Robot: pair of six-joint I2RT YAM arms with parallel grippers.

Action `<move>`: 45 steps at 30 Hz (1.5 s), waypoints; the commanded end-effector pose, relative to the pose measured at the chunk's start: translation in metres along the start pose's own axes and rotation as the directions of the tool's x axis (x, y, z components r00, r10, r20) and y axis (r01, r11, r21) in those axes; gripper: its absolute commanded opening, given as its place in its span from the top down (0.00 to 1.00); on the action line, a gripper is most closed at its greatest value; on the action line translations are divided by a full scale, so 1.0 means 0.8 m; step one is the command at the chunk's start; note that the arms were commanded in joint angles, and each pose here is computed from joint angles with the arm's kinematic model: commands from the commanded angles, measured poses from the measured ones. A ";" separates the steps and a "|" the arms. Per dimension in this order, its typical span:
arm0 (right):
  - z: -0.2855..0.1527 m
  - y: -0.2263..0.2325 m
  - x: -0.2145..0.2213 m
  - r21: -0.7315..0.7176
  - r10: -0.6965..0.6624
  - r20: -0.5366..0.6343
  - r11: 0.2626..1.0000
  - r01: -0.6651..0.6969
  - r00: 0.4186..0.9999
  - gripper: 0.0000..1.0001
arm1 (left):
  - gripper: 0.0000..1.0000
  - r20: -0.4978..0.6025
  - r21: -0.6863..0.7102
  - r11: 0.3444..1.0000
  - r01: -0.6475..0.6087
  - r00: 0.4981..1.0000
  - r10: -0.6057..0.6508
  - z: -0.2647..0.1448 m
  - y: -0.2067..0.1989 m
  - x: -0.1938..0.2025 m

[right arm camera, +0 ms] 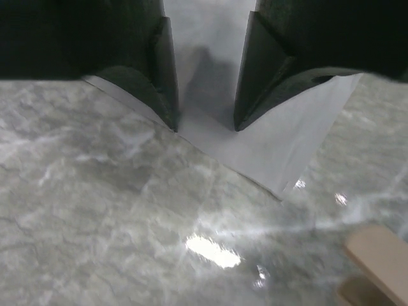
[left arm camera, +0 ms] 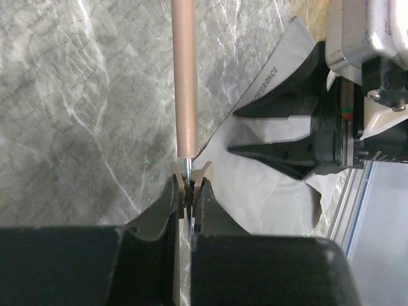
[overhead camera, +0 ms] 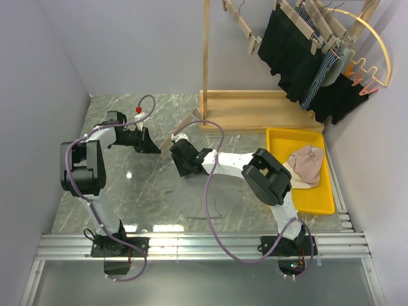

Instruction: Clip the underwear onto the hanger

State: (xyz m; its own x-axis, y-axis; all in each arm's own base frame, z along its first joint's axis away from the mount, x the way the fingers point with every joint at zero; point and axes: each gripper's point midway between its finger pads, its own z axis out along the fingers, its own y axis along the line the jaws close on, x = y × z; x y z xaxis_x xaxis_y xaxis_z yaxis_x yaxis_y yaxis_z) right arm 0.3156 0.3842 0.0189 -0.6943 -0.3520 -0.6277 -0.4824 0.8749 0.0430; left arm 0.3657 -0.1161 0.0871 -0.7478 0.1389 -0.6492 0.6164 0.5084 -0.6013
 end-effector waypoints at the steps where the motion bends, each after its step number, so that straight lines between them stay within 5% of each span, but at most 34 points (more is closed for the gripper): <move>1: 0.019 0.005 0.016 -0.025 0.034 -0.065 0.999 -0.036 0.997 0.54 | 1.00 0.009 0.014 0.999 -0.030 1.000 0.030 0.004 -0.001 -0.011; 8: 0.023 -0.005 0.034 -0.069 -0.039 -0.074 0.997 0.034 0.997 1.00 | 1.00 -0.055 0.067 0.995 -0.073 0.995 0.077 0.012 -0.006 0.002; 27: -0.023 0.024 -0.015 -0.160 -0.301 0.270 0.923 0.351 0.915 1.00 | 1.00 -0.107 0.245 0.950 -0.194 0.968 0.225 0.039 -0.030 0.019; 45: -0.041 0.035 -0.025 -0.098 -0.393 0.355 0.887 0.452 0.848 1.00 | 1.00 -0.108 0.394 0.889 -0.233 0.949 0.296 0.057 -0.050 0.033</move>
State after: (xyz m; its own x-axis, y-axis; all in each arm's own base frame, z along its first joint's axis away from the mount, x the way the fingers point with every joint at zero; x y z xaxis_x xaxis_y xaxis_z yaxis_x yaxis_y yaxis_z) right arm 0.2954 0.3971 0.0223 -0.2732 -0.5662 -0.7776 -0.8013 0.5812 -0.1417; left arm 0.3317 -0.1620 0.0581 -0.5943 0.4176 -0.6873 0.7929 0.1615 -0.5875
